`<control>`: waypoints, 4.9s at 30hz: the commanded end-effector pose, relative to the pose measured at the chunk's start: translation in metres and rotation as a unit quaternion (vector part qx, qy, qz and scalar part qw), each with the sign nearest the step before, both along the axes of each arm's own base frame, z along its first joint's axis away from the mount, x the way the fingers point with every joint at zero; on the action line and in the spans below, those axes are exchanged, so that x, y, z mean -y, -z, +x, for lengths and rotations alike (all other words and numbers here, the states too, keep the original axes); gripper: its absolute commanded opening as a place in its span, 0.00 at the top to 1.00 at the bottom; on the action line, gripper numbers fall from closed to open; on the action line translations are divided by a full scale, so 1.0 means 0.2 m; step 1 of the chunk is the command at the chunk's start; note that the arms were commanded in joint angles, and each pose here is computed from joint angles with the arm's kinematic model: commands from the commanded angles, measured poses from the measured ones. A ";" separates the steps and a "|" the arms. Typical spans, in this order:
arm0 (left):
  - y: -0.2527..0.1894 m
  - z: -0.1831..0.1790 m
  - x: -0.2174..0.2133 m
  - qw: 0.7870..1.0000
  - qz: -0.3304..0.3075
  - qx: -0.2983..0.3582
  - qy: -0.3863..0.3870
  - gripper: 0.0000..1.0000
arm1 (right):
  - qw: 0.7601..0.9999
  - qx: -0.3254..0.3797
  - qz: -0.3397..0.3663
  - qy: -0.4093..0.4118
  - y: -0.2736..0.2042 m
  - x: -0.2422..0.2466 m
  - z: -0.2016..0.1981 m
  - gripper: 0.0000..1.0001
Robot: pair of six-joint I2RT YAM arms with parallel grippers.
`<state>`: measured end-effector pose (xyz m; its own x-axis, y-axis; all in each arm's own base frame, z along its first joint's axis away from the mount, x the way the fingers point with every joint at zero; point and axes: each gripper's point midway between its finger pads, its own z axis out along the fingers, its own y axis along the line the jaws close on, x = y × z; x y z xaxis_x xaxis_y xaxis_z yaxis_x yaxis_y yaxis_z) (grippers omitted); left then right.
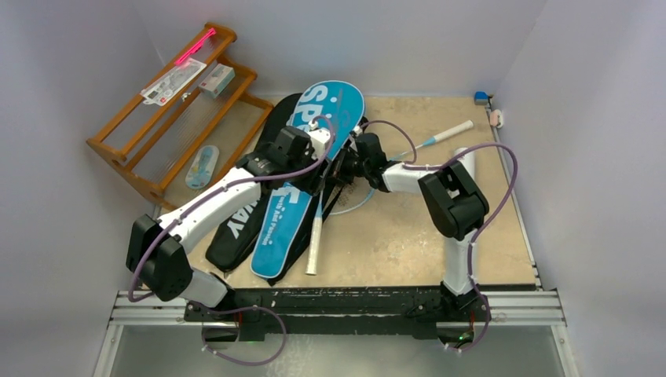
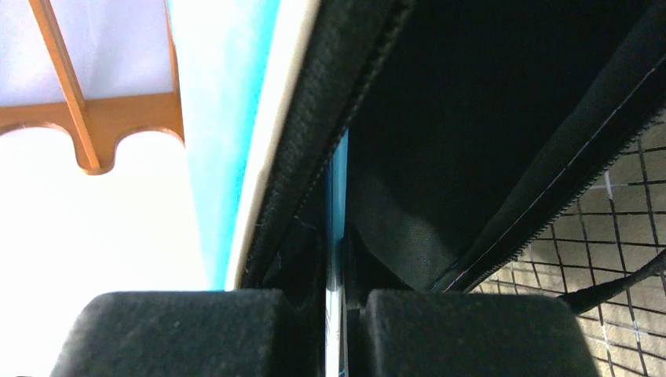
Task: Pack up the badminton gear
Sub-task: Place the racket in the racket bag, then adjust the racket at the center of the board.
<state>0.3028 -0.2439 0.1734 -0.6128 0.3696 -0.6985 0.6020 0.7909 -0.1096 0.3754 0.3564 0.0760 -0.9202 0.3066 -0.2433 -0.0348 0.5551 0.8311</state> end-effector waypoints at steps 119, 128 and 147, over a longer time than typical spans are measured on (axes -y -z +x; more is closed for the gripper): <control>0.02 0.30 -0.53 0.965 0.093 0.023 -0.243 1.00 | 0.843 -0.112 -0.284 0.443 -0.01 1.35 0.36 0.38; 0.02 0.30 -0.52 0.967 0.089 0.021 -0.239 1.00 | 0.814 -0.134 -0.326 0.462 0.11 1.45 0.54 0.39; 0.02 0.30 -0.52 0.967 0.090 0.018 -0.237 1.00 | 0.822 -0.070 -0.345 0.448 0.01 1.48 0.75 1.00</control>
<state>0.3468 -0.1376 0.1505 -0.7536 0.2134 -0.6218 0.1997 0.9755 0.0926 0.5113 0.0678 0.0263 -0.4569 0.7505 -0.4774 0.7650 0.6054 0.2196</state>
